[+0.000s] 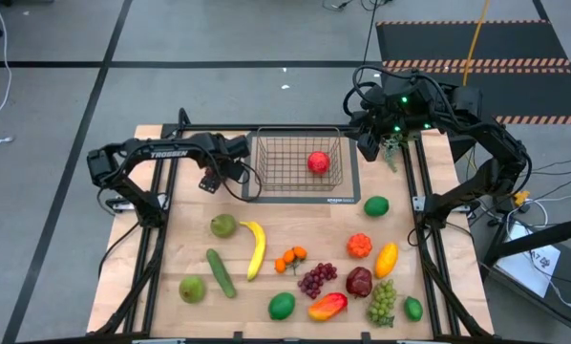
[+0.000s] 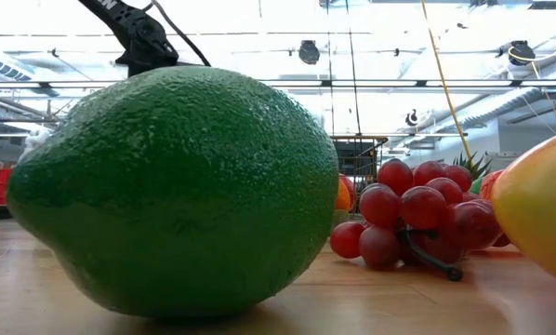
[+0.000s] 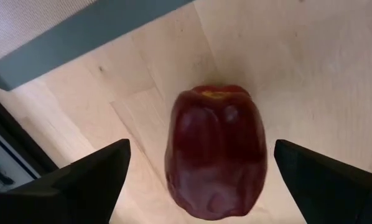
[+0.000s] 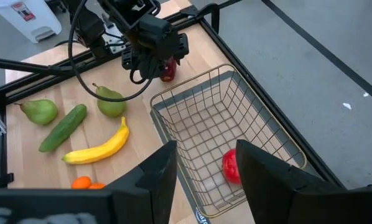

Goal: Build produce basket
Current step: Put the top dark red apple into the brown wire basket

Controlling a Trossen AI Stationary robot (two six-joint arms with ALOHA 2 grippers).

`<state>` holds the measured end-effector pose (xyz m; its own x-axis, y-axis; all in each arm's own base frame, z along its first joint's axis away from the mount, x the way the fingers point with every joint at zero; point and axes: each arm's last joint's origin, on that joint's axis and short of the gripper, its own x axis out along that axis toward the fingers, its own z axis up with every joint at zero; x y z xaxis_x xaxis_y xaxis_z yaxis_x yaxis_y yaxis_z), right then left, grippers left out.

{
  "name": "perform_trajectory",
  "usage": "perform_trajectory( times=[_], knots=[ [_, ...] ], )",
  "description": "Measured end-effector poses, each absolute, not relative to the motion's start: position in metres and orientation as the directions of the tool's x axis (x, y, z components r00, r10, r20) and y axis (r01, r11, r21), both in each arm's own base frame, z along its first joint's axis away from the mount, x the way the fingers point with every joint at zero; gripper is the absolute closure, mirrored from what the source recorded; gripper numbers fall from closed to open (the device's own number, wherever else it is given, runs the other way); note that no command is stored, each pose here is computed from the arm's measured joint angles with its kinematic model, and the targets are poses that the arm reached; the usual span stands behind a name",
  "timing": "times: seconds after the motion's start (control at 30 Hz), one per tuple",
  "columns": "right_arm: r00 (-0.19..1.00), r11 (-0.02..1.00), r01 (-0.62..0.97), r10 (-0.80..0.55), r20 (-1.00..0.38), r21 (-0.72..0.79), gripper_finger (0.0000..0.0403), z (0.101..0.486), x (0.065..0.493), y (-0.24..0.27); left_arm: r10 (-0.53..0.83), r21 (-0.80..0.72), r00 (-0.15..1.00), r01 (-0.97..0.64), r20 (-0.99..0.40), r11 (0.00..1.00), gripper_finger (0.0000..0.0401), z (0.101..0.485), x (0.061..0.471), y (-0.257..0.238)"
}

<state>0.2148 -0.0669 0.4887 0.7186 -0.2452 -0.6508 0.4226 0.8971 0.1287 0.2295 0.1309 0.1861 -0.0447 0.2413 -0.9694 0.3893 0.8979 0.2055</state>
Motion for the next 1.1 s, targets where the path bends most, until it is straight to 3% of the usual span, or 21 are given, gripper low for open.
perform_trajectory(
  times=[0.87,1.1],
  knots=[
    [0.718,0.915,0.395,-0.247,-0.651,0.088,0.0243,0.489,0.215,-0.067,0.13,0.12,-0.006,0.344,-0.992,0.931,0.0001,0.172,0.213,0.146],
    [0.718,0.913,0.398,-0.247,-0.651,0.092,0.0243,0.489,0.215,-0.067,0.163,0.149,-0.012,0.345,-0.986,0.927,0.0002,0.165,0.211,0.146]
  ],
)
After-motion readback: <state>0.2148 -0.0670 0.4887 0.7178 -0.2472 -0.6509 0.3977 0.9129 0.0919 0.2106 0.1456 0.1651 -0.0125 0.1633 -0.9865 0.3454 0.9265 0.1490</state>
